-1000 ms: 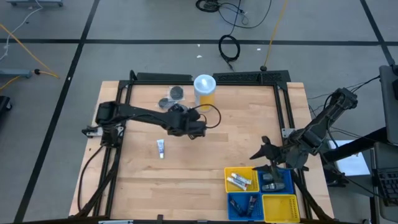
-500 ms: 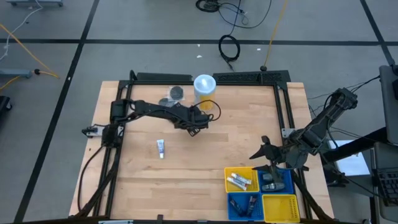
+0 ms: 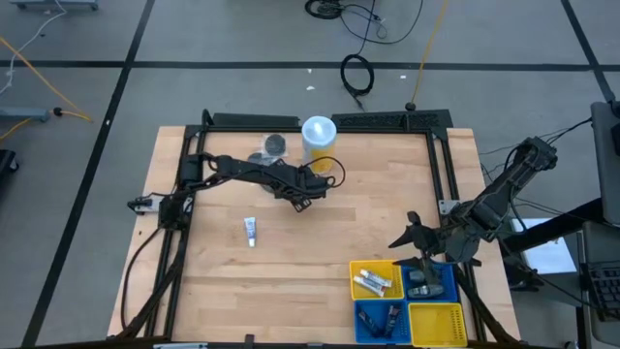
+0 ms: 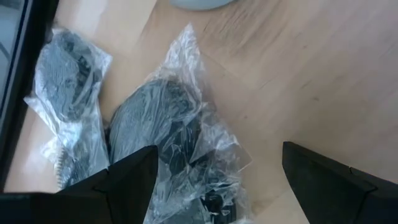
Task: Pick & Place Travel size toiletries
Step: Put the hairbrush into the bottom yellow basket
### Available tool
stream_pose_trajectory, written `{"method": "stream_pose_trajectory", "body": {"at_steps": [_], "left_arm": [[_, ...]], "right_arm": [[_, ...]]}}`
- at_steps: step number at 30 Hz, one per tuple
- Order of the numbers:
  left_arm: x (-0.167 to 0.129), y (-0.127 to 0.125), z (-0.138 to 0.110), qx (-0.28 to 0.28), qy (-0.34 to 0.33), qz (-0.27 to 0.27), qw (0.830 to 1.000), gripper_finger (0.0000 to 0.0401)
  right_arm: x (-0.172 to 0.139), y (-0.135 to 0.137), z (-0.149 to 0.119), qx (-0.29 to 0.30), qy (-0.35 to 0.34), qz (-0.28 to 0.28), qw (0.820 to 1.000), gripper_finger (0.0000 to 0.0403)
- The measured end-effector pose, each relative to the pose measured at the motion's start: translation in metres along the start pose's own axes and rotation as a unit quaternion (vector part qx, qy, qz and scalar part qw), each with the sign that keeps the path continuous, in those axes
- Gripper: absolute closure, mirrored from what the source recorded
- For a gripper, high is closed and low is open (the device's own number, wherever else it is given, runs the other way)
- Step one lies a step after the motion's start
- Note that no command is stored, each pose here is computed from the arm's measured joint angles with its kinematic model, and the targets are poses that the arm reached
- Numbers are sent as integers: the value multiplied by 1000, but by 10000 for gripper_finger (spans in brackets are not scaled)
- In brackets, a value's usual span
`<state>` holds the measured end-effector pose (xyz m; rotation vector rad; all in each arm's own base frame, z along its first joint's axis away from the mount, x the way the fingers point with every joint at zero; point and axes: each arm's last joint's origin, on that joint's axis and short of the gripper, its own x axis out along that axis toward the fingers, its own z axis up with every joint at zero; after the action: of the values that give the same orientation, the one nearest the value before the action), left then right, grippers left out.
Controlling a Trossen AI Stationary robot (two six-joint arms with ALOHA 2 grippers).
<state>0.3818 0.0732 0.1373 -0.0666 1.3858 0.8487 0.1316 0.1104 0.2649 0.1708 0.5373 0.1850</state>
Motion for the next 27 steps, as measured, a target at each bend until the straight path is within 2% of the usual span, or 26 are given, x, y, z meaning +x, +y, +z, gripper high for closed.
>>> {"method": "stream_pose_trajectory", "body": {"at_steps": [4, 8, 14, 20, 27], "left_arm": [[0, 0, 1, -3, -5, 2, 1000, 68], [3, 3, 2, 3, -2, 3, 1000, 116], [9, 12, 5, -14, 7, 11, 1000, 231], [13, 17, 6, -22, 12, 15, 1000, 377], [7, 9, 3, -13, 6, 17, 1000, 400]], "right_arm": [[0, 0, 0, -3, -1, 0, 1000, 200], [0, 0, 0, -3, -1, 0, 1000, 200], [0, 0, 0, -3, -1, 0, 1000, 200], [0, 0, 0, -4, -1, 0, 1000, 200], [0, 0, 0, -8, 0, 0, 1000, 200]]}}
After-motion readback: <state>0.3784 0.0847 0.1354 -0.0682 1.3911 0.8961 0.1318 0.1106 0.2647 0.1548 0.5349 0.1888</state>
